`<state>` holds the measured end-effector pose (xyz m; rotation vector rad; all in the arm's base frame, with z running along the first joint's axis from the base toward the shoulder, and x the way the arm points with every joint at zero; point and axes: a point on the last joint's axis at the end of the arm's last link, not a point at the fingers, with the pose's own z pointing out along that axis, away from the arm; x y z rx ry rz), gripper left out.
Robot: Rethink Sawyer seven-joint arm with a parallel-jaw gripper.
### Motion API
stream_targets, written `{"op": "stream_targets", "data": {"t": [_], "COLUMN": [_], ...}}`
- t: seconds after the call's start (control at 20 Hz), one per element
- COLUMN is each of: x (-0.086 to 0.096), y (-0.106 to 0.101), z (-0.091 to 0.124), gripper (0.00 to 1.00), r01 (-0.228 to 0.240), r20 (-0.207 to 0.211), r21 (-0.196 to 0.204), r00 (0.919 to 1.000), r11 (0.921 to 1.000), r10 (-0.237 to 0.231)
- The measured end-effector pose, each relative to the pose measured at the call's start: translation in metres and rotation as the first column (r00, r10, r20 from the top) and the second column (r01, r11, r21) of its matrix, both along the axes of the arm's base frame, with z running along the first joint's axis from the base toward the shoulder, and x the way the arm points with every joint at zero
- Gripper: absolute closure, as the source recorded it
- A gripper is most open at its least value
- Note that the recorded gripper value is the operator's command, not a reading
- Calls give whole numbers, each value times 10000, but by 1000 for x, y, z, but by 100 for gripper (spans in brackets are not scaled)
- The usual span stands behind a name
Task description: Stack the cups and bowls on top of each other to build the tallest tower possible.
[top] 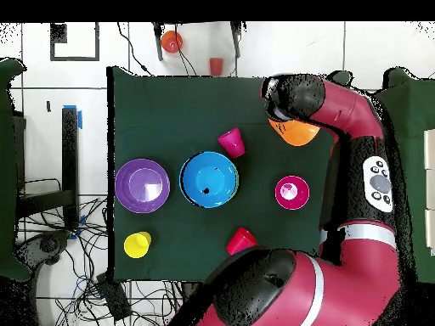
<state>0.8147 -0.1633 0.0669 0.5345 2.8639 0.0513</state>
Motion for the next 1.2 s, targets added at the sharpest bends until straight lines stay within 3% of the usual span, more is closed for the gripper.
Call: {"op": "stream_targets", "data": {"t": [0.8, 1.2], "x": [-27, -28], "y": [20, 29], "z": [36, 62], "gripper": [100, 100], "r01": [-308, -740], "r20": [-325, -267], "r21": [-3, -818], "r00": [9990, 9970], "r11": [9995, 9939], "r10": [308, 721]}}
